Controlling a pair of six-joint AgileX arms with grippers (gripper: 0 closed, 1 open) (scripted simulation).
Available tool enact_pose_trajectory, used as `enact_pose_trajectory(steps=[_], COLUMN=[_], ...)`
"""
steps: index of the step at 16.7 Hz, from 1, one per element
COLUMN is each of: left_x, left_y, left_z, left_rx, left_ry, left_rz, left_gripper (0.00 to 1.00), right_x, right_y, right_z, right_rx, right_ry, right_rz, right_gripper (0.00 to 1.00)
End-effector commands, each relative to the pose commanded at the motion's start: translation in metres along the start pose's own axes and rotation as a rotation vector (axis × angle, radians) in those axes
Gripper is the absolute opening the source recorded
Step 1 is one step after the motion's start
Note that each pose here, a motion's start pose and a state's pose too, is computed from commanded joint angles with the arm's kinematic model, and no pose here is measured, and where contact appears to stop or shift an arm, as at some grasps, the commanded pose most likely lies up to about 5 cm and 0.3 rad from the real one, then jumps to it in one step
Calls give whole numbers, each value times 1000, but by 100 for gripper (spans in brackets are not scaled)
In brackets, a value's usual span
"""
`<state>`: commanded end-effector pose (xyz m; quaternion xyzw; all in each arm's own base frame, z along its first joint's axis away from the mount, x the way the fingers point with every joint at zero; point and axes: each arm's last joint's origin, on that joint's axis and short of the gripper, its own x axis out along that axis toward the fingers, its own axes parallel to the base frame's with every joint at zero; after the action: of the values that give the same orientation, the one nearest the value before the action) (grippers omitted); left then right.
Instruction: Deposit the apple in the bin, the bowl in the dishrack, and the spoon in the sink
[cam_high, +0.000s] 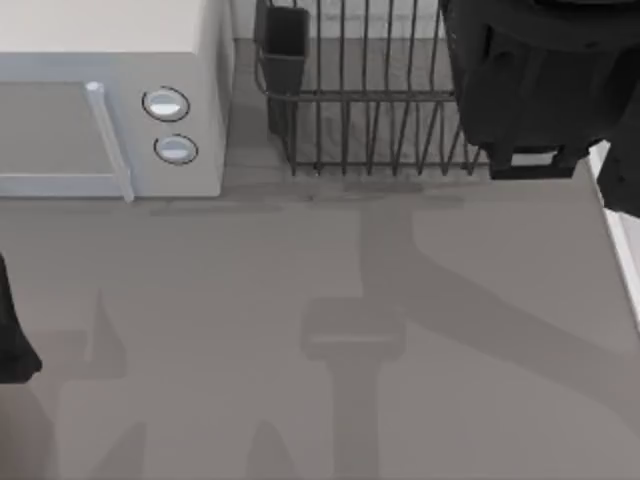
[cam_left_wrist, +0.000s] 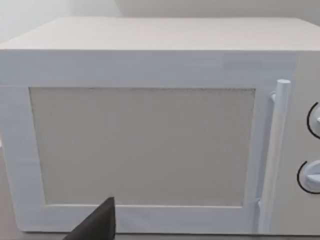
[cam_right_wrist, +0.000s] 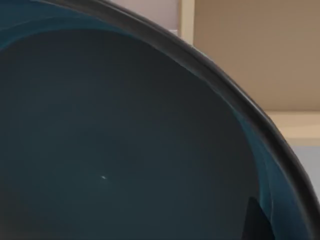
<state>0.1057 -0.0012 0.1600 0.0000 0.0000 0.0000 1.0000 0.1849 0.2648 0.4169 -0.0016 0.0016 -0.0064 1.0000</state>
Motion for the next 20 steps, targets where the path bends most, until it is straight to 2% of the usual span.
enact_pose_trajectory(steps=[2,5,9,14,20], left_x=[0,0,0,0,0], left_y=[0,0,0,0,0], left_z=[0,0,0,0,0], left_rx=[0,0,0,0,0], left_ry=[0,0,0,0,0], left_rz=[0,0,0,0,0], left_gripper=[100,100,100,100,100], right_x=[11,51,126,191,198], right_y=[6,23,32,6,1], right_z=[-8,-39,-111,-188,-197], right_rx=[0,-3,10,5,3], right_ry=[1,4,-10,-6,-3], right_rz=[0,-4,-3,2,3], right_gripper=[0,0,0,0,0])
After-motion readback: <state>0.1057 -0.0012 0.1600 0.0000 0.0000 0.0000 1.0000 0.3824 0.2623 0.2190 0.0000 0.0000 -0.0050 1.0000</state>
